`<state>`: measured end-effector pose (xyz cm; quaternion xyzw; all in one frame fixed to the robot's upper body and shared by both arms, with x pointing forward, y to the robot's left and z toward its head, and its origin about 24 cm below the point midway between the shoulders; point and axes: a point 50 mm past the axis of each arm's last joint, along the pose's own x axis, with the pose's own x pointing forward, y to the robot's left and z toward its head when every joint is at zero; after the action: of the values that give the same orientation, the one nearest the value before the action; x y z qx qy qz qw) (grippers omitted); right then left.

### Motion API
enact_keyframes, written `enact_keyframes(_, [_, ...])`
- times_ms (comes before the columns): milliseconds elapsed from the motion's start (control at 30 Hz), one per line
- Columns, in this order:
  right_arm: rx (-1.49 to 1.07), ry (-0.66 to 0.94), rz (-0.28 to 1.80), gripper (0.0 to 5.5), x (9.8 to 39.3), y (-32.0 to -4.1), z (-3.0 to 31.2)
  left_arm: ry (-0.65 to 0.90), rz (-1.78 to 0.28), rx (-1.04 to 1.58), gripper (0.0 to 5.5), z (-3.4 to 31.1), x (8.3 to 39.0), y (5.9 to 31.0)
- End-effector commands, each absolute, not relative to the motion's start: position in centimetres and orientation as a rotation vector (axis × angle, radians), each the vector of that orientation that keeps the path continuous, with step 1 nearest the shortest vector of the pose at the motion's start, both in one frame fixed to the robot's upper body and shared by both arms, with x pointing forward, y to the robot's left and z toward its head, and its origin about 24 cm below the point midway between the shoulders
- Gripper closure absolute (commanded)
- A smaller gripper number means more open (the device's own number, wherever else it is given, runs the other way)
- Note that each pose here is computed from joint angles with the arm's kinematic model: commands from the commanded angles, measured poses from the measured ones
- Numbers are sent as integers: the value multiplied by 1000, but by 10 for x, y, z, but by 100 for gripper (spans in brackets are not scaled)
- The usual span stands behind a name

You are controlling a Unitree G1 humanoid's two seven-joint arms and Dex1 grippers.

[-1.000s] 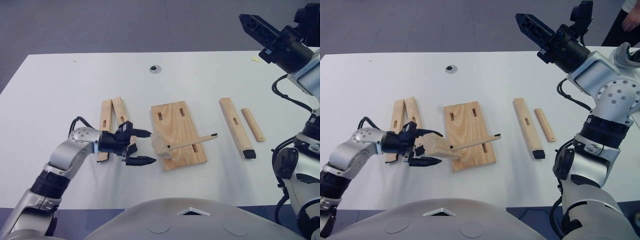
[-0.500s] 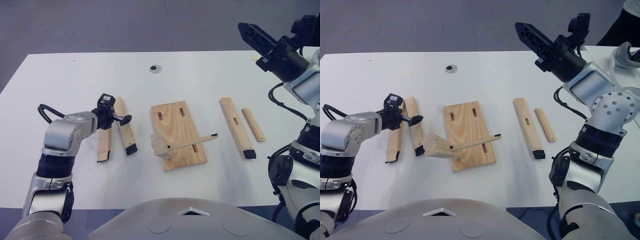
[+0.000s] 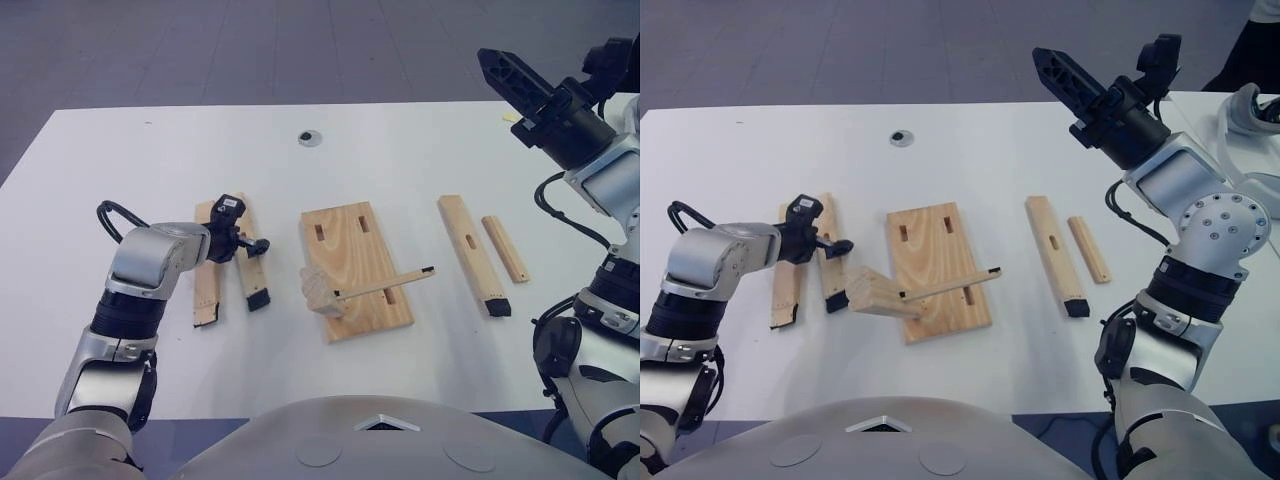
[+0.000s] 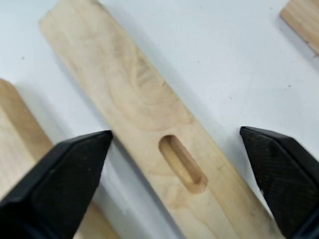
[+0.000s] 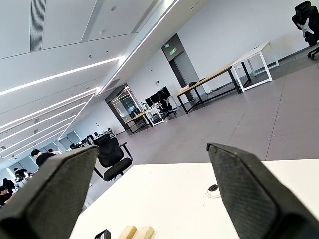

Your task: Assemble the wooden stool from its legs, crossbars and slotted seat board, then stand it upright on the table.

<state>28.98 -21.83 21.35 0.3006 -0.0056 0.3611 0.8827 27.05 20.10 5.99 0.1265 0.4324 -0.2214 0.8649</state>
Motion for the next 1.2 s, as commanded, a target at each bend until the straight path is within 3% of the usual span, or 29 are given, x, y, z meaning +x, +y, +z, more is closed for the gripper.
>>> enact_keyframes(33, [633, -18, 747, 142, 291, -217, 214, 977, -554, 387, 132, 46, 266, 208])
enact_keyframes(467, [640, -26, 726, 142, 293, -218, 214, 809, -745, 262, 332, 42, 279, 191])
enact_keyframes(633, [636, -24, 728, 142, 295, -218, 215, 792, -747, 260, 340, 45, 285, 193])
enact_keyframes(767, [630, -27, 712, 142, 298, -218, 215, 774, -638, 267, 340, 56, 305, 216])
enact_keyframes(833, [639, -23, 703, 142, 300, -220, 217, 640, -542, 206, 340, 94, 332, 235])
enact_keyframes(900, [648, -31, 710, 142, 301, -220, 221, 443, -540, 133, 340, 146, 356, 236])
enact_keyframes(1000, [648, -59, 775, 142, 305, -210, 235, 182, -720, -58, 340, 219, 370, 206])
enact_keyframes(1067, [659, -99, 906, 142, 307, -188, 254, 67, -997, -274, 340, 257, 362, 168])
enact_keyframes(1200, [675, -148, 1125, 142, 303, -154, 284, 92, -1392, -479, 340, 270, 335, 121])
